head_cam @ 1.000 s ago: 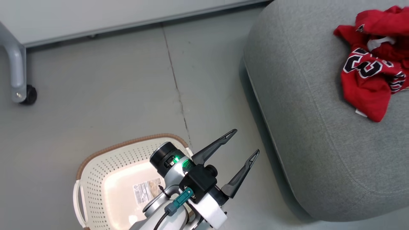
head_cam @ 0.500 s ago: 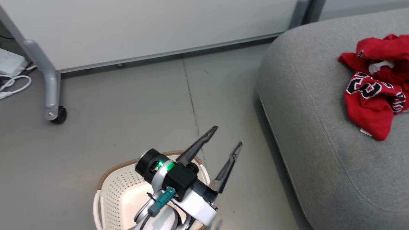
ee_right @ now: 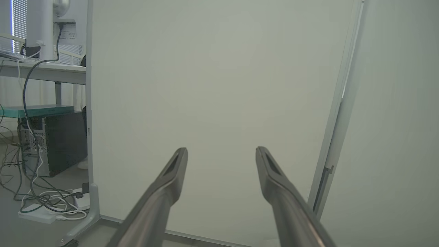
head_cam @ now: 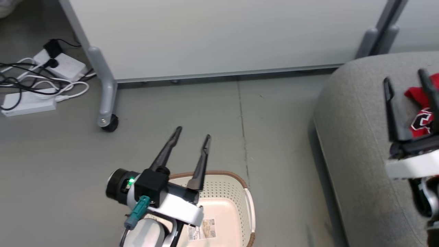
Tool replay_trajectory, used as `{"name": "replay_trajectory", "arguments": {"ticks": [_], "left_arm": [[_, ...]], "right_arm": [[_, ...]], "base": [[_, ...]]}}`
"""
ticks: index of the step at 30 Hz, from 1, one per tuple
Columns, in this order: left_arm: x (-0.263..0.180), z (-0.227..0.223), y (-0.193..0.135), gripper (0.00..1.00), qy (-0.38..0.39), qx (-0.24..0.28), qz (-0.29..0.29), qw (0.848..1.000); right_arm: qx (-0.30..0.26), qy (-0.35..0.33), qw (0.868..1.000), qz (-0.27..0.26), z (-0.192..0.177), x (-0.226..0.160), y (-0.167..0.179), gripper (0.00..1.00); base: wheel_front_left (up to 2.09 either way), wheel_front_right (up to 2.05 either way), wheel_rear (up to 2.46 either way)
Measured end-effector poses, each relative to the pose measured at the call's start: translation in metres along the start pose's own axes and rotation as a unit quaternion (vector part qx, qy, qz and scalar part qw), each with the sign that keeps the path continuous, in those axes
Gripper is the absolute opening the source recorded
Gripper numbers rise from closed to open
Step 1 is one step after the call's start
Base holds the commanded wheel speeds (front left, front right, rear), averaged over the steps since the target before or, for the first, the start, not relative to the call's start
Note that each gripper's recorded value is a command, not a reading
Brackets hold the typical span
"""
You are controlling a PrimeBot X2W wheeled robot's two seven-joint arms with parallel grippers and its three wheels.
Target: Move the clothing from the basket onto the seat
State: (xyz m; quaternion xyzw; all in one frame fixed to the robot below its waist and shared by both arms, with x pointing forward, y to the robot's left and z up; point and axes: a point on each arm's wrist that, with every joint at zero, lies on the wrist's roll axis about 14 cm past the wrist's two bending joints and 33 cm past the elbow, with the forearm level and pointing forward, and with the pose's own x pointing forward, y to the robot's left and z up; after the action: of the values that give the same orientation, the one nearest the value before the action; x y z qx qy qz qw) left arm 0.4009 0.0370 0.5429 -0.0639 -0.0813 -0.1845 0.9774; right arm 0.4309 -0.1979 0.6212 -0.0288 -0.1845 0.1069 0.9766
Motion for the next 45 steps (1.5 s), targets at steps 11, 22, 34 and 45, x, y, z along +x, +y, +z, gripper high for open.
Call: {"name": "replay_trajectory", "arguments": {"ticks": [11, 22, 34, 45], "left_arm": [[-0.028, 0.006, 0.044, 1.00, 0.000, 0.016, 0.087, 0.996], [-0.053, -0.005, 0.067, 1.00, 0.021, 0.018, 0.141, 0.990], [-0.065, -0.013, 0.079, 1.00, 0.036, 0.021, 0.166, 0.985], [-0.070, -0.012, 0.085, 1.00, 0.035, 0.019, 0.180, 0.983]], "right_arm": [[0.080, 0.043, 0.996, 0.023, -0.037, -0.013, 0.058, 1.00], [0.105, 0.066, 0.992, 0.005, -0.054, -0.023, 0.072, 1.00], [0.111, 0.094, 0.989, 0.021, -0.070, -0.029, 0.092, 1.00], [0.106, 0.097, 0.989, 0.028, -0.071, -0.031, 0.096, 1.00]], "base": [[0.00, 0.00, 0.00], [0.00, 0.00, 0.00], [0.00, 0.00, 0.00], [0.00, 0.00, 0.00]]}}
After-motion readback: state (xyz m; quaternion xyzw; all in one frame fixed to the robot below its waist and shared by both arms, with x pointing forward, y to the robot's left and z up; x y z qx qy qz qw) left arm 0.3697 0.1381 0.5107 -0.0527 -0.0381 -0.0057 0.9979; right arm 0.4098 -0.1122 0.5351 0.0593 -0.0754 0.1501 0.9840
